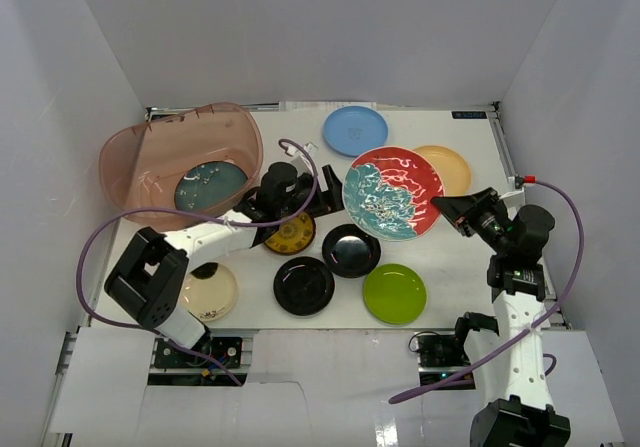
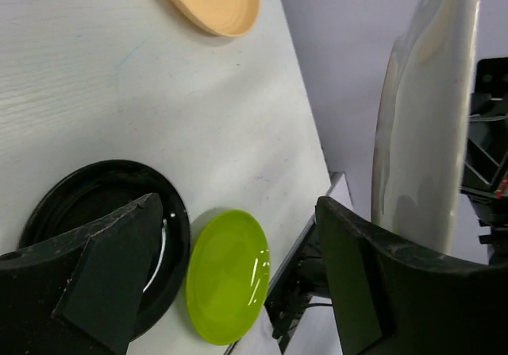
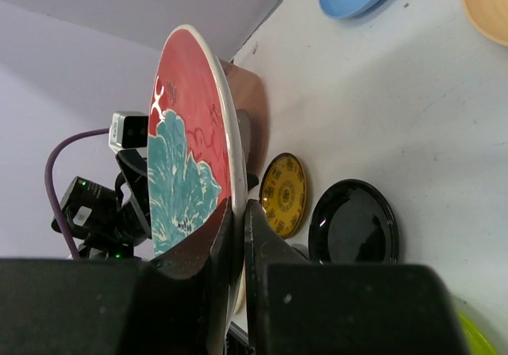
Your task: Place the plates into the plastic bin on the countertop
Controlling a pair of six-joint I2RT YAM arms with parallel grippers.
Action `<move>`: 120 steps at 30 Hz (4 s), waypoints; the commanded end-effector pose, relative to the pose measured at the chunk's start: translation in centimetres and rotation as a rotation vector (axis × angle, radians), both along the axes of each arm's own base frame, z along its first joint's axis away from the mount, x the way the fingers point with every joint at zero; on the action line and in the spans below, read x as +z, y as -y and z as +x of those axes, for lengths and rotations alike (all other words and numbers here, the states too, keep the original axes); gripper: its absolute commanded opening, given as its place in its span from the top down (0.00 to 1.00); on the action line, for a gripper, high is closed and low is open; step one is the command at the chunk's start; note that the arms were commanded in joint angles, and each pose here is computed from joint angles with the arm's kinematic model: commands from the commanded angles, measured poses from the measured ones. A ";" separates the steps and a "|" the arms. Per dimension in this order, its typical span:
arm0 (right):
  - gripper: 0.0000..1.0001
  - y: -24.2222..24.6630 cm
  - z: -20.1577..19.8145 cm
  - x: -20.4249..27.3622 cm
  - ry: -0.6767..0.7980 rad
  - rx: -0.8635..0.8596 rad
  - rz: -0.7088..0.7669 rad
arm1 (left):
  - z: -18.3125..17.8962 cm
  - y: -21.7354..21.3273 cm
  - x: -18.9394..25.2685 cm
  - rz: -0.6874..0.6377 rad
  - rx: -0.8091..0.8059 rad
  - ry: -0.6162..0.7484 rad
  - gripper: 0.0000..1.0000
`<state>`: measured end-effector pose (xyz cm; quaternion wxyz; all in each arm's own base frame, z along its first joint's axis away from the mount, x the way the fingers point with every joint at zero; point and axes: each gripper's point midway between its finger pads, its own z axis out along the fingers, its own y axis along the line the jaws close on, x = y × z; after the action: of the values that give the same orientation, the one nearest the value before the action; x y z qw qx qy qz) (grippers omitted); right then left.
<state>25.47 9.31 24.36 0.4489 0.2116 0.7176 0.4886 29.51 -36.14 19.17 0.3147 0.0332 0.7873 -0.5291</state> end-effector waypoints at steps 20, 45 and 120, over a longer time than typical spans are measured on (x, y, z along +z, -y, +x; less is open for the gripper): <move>0.92 -6.1 1.3 4.1 0.198 0.239 -0.021 | 0.9 -7.2 4.8 -0.123 -0.011 0.033 0.05; 0.92 -10.1 2.6 6.1 0.307 0.461 0.053 | 0.7 -6.4 0.1 0.051 -0.103 -0.046 0.38; 0.68 -24.0 -3.2 -6.9 0.212 0.487 -0.745 | 8.0 -44.5 -3.5 0.630 1.164 -0.206 0.02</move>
<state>18.73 34.08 14.61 0.3647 -0.1938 0.8331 0.3680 37.88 6.43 12.17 0.3835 -0.3706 0.8421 -0.0803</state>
